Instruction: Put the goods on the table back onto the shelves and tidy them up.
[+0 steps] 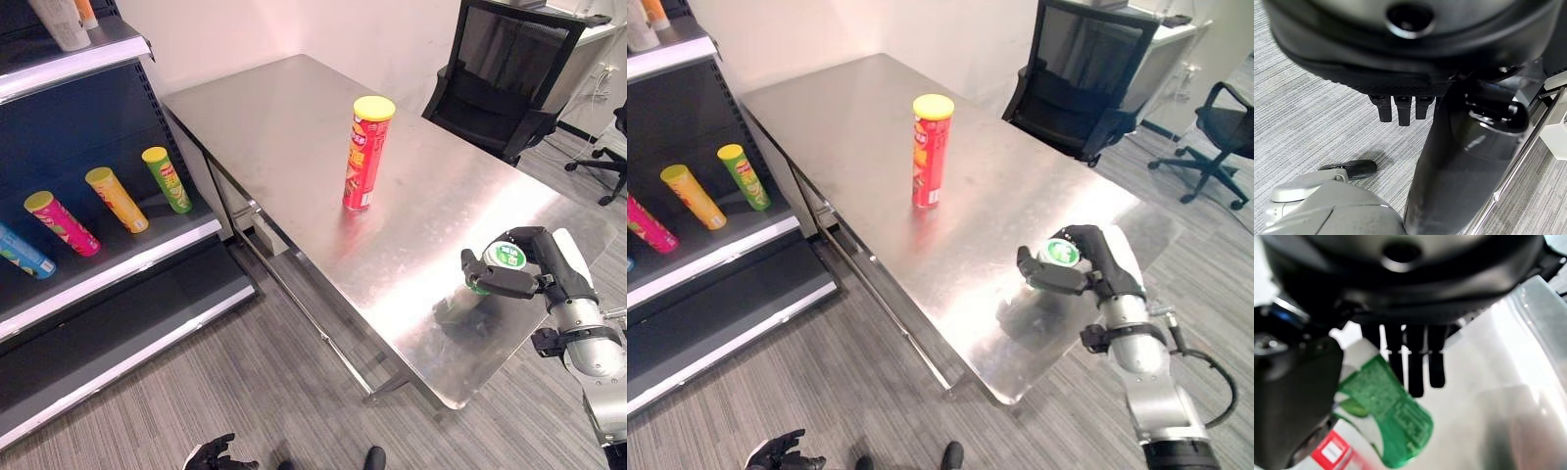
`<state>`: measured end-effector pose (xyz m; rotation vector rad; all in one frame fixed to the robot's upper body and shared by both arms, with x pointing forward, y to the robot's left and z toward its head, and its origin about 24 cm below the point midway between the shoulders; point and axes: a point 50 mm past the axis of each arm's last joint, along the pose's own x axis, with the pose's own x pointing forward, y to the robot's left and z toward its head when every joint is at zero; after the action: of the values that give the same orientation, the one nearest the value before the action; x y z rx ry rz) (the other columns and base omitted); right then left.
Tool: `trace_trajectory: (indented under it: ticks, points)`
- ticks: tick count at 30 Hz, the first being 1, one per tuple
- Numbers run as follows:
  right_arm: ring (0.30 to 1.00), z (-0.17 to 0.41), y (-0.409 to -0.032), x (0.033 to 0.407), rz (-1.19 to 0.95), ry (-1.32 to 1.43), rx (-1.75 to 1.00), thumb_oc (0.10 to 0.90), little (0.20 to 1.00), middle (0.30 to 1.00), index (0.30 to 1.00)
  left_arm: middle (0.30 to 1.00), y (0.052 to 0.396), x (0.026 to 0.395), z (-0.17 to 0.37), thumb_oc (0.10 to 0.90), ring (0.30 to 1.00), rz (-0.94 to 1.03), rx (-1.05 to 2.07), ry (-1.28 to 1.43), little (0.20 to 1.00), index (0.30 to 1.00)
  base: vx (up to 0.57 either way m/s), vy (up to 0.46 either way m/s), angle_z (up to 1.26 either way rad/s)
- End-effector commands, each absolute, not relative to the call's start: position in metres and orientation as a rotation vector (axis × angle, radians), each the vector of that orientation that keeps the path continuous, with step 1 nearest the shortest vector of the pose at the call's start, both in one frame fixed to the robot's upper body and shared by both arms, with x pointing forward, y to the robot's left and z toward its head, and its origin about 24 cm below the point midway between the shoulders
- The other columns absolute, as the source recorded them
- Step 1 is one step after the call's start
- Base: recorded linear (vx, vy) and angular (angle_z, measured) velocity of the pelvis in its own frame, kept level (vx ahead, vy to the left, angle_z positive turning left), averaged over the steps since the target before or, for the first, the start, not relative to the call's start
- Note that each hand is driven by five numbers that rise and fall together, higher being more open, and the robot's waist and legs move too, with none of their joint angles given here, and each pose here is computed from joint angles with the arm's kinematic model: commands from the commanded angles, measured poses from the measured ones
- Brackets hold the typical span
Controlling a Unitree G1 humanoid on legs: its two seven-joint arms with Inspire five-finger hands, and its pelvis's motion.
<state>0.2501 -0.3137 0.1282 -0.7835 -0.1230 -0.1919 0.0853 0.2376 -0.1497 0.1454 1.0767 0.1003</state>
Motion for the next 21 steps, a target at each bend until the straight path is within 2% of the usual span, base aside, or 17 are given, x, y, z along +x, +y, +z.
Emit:
trace_trajectory:
  ticks: [1, 11, 16, 21]
  points:
    - [0.300, 0.227, -0.291, 0.258, -0.205, -0.576, -0.766, 0.400, 0.300, 0.300, 0.300, 0.900, 0.259, 0.095, -0.141, 0.800, 0.900, 0.092, 0.232, 1.034, 0.900, 0.900, 0.00, 0.000, 0.00]
    - [0.300, 0.279, -0.262, 0.264, -0.033, -0.766, -0.752, 0.400, 0.300, 0.300, 0.300, 0.900, 0.268, 0.097, -0.133, 0.800, 0.900, 0.111, 0.193, 0.996, 0.900, 0.900, -0.04, -0.142, 0.03]
    - [0.300, 0.298, -0.254, 0.257, 0.013, -0.849, -0.734, 0.400, 0.300, 0.300, 0.300, 0.900, 0.266, 0.103, -0.132, 0.800, 0.900, 0.109, 0.181, 0.976, 0.900, 0.900, -0.16, -0.210, 0.44]
    - [0.300, 0.307, -0.246, 0.257, 0.049, -0.893, -0.713, 0.400, 0.300, 0.300, 0.300, 0.900, 0.263, 0.104, -0.132, 0.800, 0.900, 0.101, 0.168, 0.964, 0.900, 0.900, -0.19, -0.025, 0.71]
